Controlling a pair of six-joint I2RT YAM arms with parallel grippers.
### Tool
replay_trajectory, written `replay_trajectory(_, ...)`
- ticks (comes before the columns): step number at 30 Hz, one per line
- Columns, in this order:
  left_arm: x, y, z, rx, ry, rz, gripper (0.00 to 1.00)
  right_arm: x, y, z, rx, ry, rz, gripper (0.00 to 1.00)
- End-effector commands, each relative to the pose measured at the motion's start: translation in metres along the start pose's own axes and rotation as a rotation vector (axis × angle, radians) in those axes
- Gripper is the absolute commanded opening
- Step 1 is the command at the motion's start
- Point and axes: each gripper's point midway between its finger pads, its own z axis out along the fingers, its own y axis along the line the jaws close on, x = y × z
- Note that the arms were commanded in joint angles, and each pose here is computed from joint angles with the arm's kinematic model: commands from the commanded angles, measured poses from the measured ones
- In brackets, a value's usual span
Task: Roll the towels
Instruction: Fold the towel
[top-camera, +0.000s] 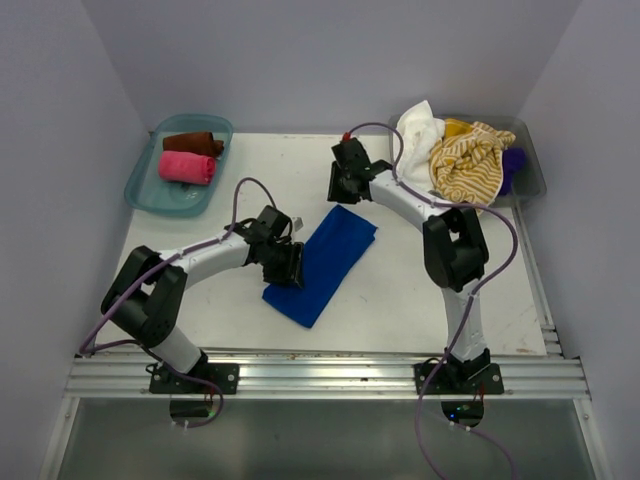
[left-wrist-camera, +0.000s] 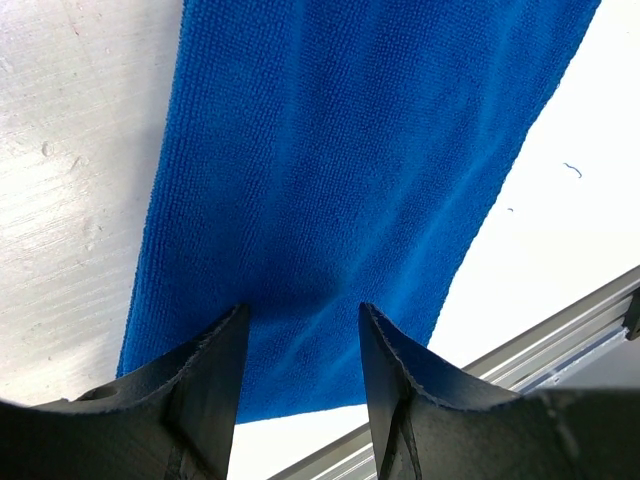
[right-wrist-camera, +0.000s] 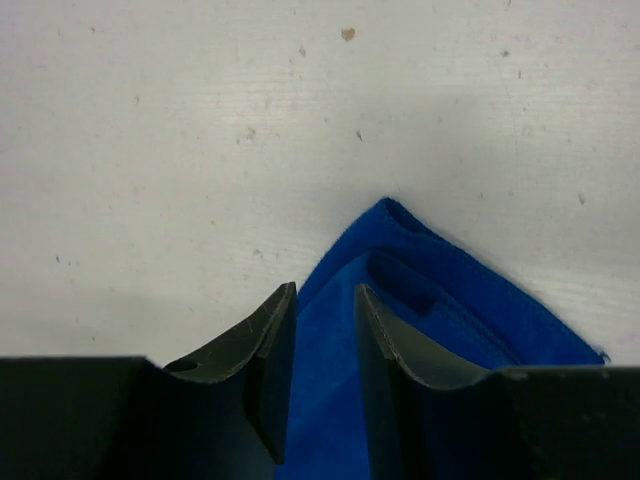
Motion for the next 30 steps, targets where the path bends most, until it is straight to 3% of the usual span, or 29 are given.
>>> replay_trajectory(1,-0.010,-0.009,-0.008,0.036,-0.036,0.019,0.51,-0.013,0.006,-0.039,-0.041,-0.061,-0.015,0.33)
replay_trajectory(6,-0.019,-0.011,-0.013,0.024,-0.054,0.036,0.51,0.026,-0.017,-0.056,-0.028,-0.012,0.011,0.29)
replay_trajectory(10,-0.029,-0.015,-0.022,0.014,-0.079,0.059,0.51,0.057,-0.041,-0.055,0.045,0.055,0.030,0.18)
replay_trajectory(19,-0.022,-0.008,-0.035,-0.005,-0.071,0.080,0.52,0.095,-0.065,-0.028,0.105,0.112,0.056,0.18)
replay_trajectory(25,-0.021,-0.009,-0.058,-0.022,-0.114,0.058,0.52,0.073,-0.060,0.002,0.148,0.095,0.006,0.17)
replay_trajectory(30,-0.024,-0.009,-0.075,-0.048,-0.149,0.045,0.52,0.011,-0.038,0.038,0.128,0.047,-0.017,0.17)
